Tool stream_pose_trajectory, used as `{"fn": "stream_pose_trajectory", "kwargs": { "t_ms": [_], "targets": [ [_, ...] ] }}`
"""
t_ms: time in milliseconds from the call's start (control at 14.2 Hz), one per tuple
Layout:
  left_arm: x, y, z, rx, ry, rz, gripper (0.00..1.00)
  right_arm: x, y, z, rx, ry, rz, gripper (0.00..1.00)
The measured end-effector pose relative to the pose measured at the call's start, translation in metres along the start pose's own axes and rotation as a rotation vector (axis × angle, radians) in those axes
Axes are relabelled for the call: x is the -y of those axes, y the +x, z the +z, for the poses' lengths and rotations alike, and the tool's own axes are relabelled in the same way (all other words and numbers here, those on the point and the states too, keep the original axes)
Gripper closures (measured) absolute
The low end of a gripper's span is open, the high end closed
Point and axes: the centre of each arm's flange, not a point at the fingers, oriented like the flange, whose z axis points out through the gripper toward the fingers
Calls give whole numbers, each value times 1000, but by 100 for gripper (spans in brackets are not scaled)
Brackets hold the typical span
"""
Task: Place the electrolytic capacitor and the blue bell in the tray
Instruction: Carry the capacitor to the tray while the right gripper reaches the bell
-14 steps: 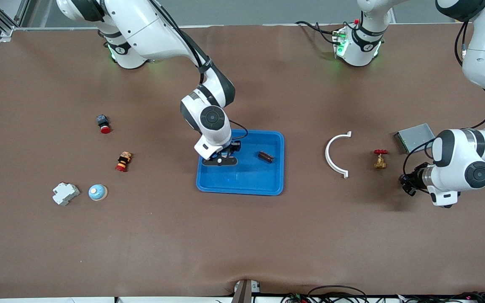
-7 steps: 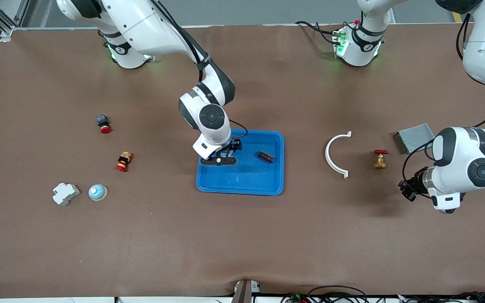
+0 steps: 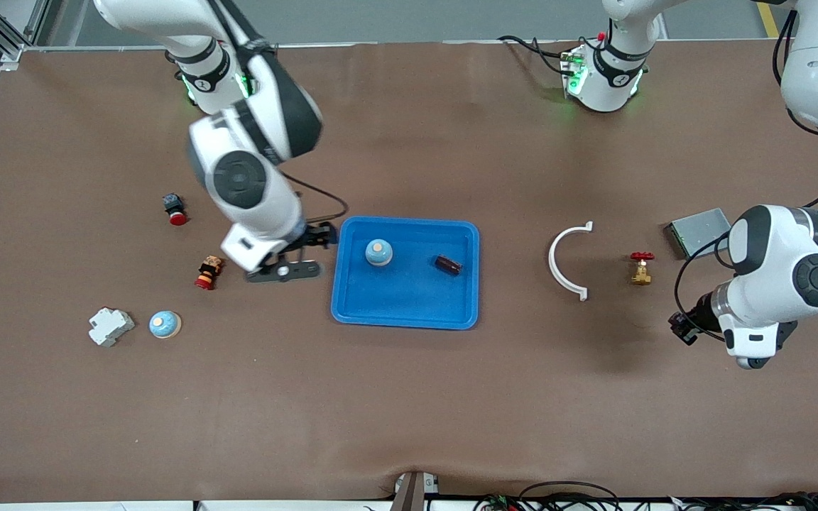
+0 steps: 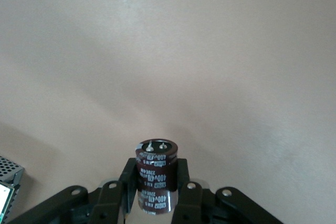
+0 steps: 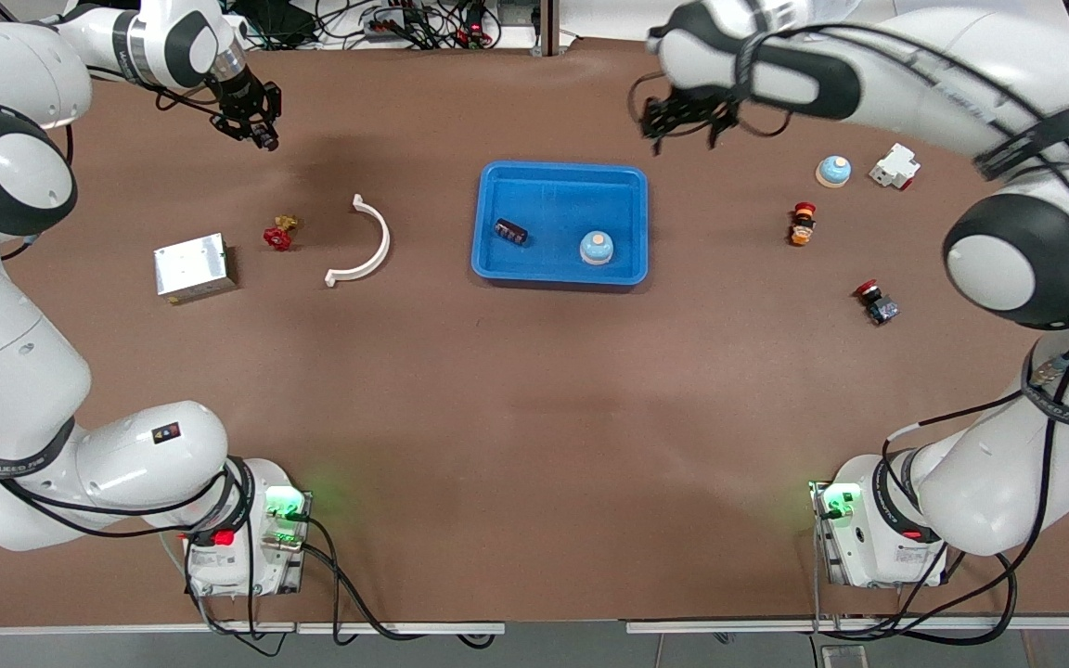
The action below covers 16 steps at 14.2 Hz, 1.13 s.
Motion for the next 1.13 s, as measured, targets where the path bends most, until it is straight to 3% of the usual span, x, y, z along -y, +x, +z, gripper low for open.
{"fn": "stream_pose_trajectory", "kwargs": {
  "t_ms": [353, 494, 706, 1130],
  "targets": [
    [-42, -40, -19, 36, -40, -58, 66, -150, 23, -7, 4, 26, -214, 0],
    [-58, -61, -26, 58, -43, -97, 66, -194, 26, -4, 0, 4, -255, 0],
    [-72, -83, -31, 83, -30, -130, 66, -221, 32, 11, -11, -50, -291, 0],
    [-99, -130, -48, 130, -6, -205, 66, -277, 54, 81, -28, -55, -398, 0]
  ]
}}
